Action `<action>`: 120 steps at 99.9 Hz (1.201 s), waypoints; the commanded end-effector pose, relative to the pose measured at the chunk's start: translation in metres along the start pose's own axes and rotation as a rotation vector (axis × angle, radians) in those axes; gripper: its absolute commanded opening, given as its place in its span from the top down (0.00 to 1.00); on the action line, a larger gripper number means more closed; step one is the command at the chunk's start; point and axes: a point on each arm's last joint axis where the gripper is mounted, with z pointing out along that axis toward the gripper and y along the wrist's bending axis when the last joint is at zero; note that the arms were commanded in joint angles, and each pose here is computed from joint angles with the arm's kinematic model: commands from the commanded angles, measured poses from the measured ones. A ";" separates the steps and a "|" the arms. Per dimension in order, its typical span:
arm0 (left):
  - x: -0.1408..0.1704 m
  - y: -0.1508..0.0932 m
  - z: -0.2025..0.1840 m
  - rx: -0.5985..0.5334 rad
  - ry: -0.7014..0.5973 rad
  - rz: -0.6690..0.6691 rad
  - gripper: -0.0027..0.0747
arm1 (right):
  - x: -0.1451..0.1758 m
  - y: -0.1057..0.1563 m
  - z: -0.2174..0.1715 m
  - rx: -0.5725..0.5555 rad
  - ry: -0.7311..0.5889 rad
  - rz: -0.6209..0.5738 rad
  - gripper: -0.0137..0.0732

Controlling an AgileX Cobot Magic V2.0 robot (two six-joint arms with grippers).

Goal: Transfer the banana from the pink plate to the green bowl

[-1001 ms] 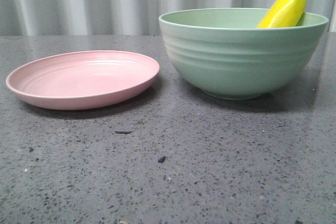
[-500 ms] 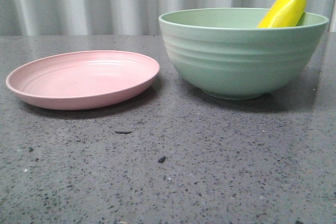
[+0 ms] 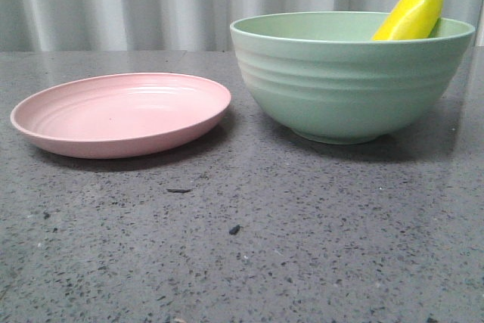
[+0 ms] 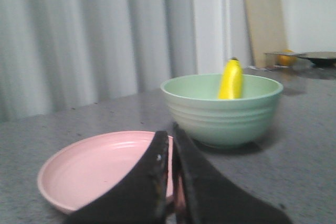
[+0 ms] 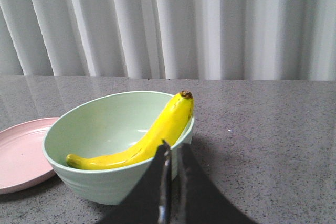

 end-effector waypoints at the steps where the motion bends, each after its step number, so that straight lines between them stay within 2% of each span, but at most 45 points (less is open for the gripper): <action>1: -0.013 0.007 -0.001 -0.107 -0.163 0.006 0.99 | -0.015 0.000 -0.001 0.010 -0.095 -0.015 0.92; 11: -0.005 0.014 -0.003 -0.229 -0.204 0.020 0.99 | -0.015 0.000 -0.001 0.010 -0.095 -0.015 0.92; 37: -0.002 0.028 -0.010 -0.472 -0.164 0.062 0.99 | -0.015 0.000 -0.001 0.010 -0.095 -0.015 0.92; 59: 0.017 0.031 -0.020 -0.612 0.021 0.037 0.99 | -0.015 0.000 -0.001 0.010 -0.093 -0.015 0.92; 73: 0.030 0.033 -0.023 -0.663 0.153 0.000 0.99 | -0.015 0.000 -0.001 0.010 -0.095 -0.015 0.92; 87: 0.042 0.032 -0.025 -0.666 0.289 -0.038 0.99 | -0.015 0.000 -0.001 0.010 -0.095 -0.015 0.92; 120: 0.041 0.032 -0.025 -0.667 0.285 -0.032 0.99 | -0.015 0.000 -0.001 0.010 -0.095 -0.015 0.92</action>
